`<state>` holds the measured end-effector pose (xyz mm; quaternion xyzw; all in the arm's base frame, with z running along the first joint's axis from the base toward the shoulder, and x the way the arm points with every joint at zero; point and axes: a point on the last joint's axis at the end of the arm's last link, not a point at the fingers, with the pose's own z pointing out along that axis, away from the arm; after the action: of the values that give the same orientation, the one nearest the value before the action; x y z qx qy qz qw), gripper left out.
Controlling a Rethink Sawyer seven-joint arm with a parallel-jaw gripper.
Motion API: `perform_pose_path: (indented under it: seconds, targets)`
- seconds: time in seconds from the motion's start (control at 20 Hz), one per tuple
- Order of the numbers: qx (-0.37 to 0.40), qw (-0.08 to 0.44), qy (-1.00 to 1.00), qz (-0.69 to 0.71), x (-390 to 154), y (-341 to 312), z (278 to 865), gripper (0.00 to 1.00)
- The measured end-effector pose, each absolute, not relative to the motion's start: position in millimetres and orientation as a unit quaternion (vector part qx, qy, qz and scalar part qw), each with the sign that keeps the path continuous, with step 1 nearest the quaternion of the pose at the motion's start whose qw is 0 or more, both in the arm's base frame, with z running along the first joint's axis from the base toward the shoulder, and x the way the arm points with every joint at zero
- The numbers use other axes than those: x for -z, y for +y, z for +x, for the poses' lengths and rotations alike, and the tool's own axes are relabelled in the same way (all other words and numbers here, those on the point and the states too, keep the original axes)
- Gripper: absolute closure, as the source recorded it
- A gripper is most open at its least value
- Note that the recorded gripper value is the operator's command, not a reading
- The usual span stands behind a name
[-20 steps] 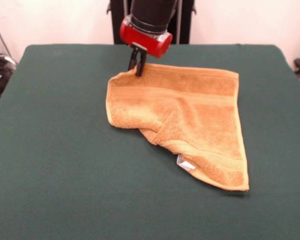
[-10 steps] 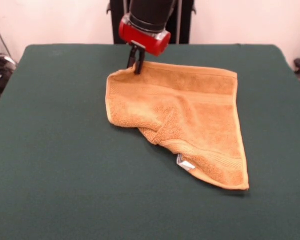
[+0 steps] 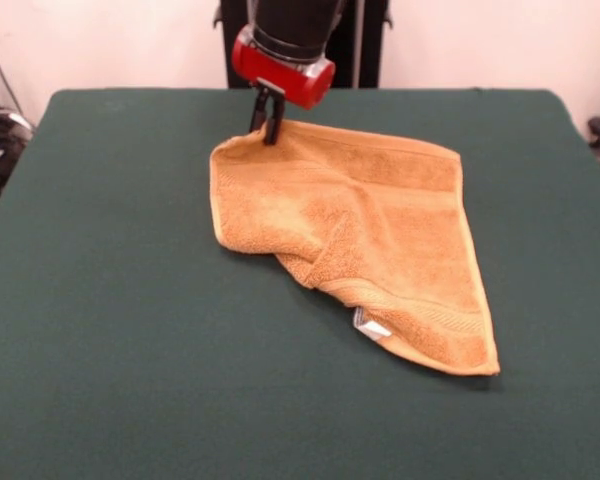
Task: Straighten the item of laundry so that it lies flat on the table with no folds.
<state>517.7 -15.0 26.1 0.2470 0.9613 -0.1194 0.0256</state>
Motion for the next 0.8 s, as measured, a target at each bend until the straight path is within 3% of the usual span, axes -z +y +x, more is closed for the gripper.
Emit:
perform_pose_path:
  seconds: [0.8]
  targets:
    - [0.119, 0.039, 0.963, 0.239, -41, -19, 521, 1.00]
